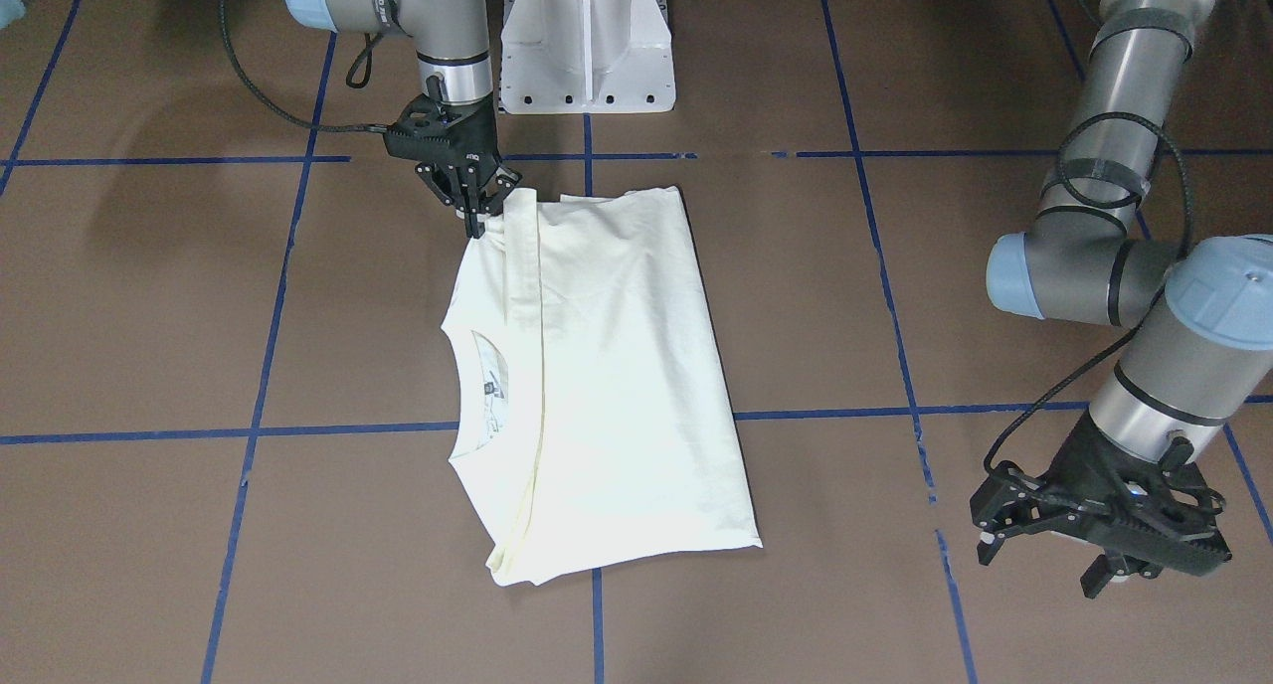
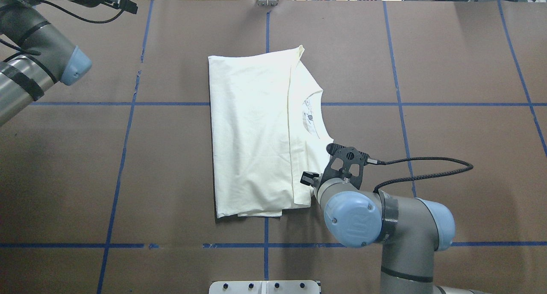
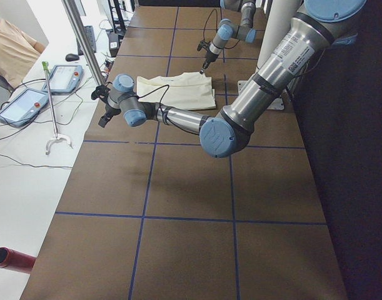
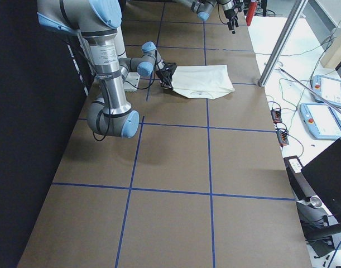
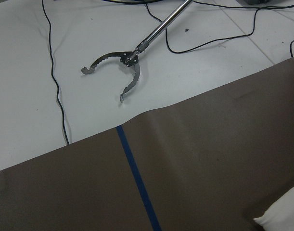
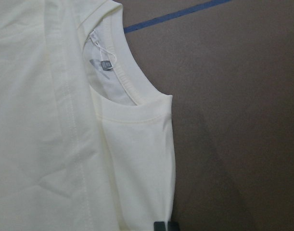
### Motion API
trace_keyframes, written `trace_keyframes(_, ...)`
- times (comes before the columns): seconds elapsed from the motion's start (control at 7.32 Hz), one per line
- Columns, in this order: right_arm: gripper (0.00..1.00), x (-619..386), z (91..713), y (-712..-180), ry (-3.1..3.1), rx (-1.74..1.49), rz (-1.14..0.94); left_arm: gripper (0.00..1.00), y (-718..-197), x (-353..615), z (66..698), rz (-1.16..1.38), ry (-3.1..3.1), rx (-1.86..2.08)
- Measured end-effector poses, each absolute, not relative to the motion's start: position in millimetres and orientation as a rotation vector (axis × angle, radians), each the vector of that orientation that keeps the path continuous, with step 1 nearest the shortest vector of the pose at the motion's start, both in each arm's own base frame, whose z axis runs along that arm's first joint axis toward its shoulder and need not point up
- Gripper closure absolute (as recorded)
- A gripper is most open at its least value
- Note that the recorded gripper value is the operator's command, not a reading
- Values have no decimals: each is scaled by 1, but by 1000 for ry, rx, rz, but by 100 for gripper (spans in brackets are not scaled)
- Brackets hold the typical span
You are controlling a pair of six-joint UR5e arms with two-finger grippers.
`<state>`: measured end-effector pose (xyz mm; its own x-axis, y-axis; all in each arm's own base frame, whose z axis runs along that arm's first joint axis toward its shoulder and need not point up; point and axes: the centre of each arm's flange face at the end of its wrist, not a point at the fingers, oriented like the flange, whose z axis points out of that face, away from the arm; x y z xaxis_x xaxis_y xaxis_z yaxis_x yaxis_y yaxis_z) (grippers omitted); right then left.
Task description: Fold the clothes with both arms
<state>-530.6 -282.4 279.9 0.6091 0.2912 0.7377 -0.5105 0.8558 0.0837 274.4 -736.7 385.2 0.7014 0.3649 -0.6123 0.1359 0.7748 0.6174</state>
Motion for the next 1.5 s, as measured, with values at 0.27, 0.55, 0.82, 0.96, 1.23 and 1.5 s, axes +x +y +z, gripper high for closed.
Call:
trace_keyframes(0.27, 0, -522, 267, -269, -803, 333, 353, 0, -737, 274, 384, 139, 799, 691)
trace_keyframes(0.55, 0, -518, 256, -265, -780, 423, 108, 0, -737, 274, 384, 139, 799, 690)
trace_keyframes(0.82, 16, -541, 261, -249, -732, 482, -70, 0, -737, 274, 386, 138, 798, 688)
trace_keyframes(0.96, 23, -553, 261, -240, -712, 510, -133, 0, -737, 274, 386, 138, 798, 687)
trace_keyframes(1.23, 38, -565, 265, -228, -680, 545, -232, 0, -737, 274, 386, 138, 798, 687)
trace_keyframes(1.5, 46, -569, 268, -222, -662, 566, -270, 0, -736, 274, 387, 138, 797, 687)
